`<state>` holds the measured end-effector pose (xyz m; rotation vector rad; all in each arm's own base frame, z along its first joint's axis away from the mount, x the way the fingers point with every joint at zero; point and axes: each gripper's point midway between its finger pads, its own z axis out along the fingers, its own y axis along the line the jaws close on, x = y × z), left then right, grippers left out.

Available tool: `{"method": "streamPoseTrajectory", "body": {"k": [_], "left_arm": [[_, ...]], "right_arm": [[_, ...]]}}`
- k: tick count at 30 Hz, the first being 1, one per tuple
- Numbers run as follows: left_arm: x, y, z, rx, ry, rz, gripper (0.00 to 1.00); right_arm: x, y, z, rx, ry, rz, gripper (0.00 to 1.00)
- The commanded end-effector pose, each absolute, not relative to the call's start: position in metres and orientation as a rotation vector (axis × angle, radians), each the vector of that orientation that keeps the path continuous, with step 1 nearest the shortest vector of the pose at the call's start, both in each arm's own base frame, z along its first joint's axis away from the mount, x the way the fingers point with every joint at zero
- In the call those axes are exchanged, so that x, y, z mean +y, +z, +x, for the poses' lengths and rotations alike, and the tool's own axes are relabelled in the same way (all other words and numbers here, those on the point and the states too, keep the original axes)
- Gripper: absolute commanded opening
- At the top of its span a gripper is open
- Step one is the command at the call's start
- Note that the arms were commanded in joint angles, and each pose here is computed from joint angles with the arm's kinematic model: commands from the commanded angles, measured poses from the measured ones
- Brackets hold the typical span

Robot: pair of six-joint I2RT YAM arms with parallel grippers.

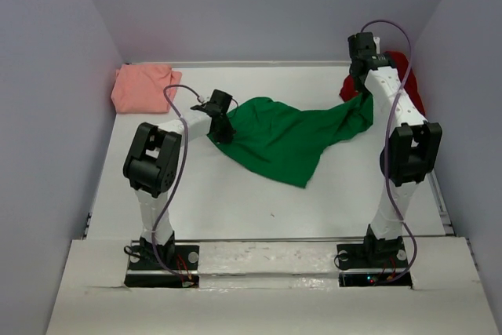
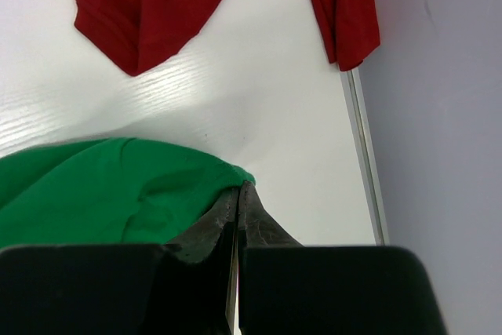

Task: Fold and stack the t-shirts
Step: Flatten the tshirt out

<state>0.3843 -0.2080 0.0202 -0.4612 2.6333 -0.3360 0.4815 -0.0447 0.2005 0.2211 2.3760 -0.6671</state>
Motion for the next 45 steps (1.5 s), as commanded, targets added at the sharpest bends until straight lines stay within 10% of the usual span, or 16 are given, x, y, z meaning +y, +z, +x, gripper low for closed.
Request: {"method": "streamPoseTrajectory", "body": {"k": [1,27,31,39,45], "left_arm": [[-0.133,-0.012,0.364,2.796,0.102,-0.528,0.00],[-0.097,0.095,0.522,2.544,0.163,-0.493,0.01],[-0.092,0.141,0.514,2.431,0.181,-0.507,0.28],[-0.140,0.223,0.477,2.327,0.011,-0.343,0.41],[-0.201,0.208,0.410,2.384,-0.123,-0.126,0.42]], "right_arm": [[-0.047,0.240,0.471,2.270,-0.625,0.312,0.00],[0.013,0.167,0.387,2.447,-0.566,0.247,0.00],[0.017,0.158,0.382,2.461,-0.564,0.245,0.00],[0.018,0.144,0.401,2.466,-0.606,0.233,0.48],[0.016,0.133,0.443,2.443,-0.687,0.230,0.56]]}}
